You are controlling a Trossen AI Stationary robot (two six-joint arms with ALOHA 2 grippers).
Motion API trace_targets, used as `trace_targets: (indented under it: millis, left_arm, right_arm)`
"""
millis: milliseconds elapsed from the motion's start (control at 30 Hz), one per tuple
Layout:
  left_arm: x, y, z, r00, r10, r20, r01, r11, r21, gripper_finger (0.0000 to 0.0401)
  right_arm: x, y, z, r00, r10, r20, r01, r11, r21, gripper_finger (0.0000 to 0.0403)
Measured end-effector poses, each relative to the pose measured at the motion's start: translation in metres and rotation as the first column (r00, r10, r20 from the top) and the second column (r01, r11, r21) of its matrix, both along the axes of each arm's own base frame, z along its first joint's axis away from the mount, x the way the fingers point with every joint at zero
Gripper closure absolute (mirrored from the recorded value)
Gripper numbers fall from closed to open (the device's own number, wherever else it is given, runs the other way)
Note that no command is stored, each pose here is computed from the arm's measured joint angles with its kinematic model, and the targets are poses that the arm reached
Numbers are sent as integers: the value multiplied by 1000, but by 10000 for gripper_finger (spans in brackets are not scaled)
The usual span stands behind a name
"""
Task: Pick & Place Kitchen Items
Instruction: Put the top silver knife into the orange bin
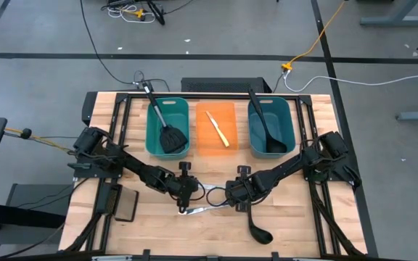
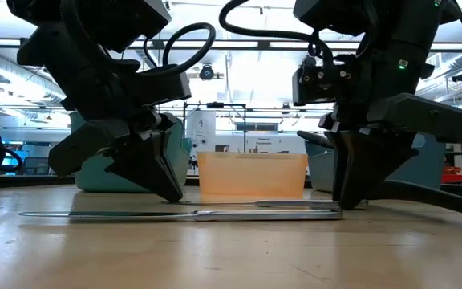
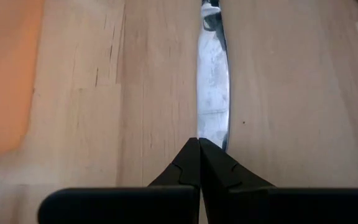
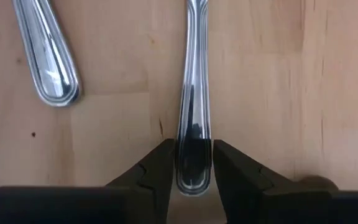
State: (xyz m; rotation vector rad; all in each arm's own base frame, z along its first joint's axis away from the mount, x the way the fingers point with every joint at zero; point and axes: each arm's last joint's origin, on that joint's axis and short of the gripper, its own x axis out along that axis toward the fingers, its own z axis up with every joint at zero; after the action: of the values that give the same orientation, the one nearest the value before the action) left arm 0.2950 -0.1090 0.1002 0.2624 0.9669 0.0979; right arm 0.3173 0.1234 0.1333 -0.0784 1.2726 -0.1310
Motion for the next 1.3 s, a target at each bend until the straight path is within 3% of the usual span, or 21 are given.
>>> trace_targets:
  millis: [1033,1300]
  left_arm:
    - [-13,1,-10,1000,12,13,-11,999,-41,400]
    - [-13,0,-10,1000,9,22,-8,999,-43,400]
  right_arm:
    - [3,-22,2,996,26,-84,-21,998,62,273]
    - [3,-31,-4,996,55,-77,-46,994,104,327]
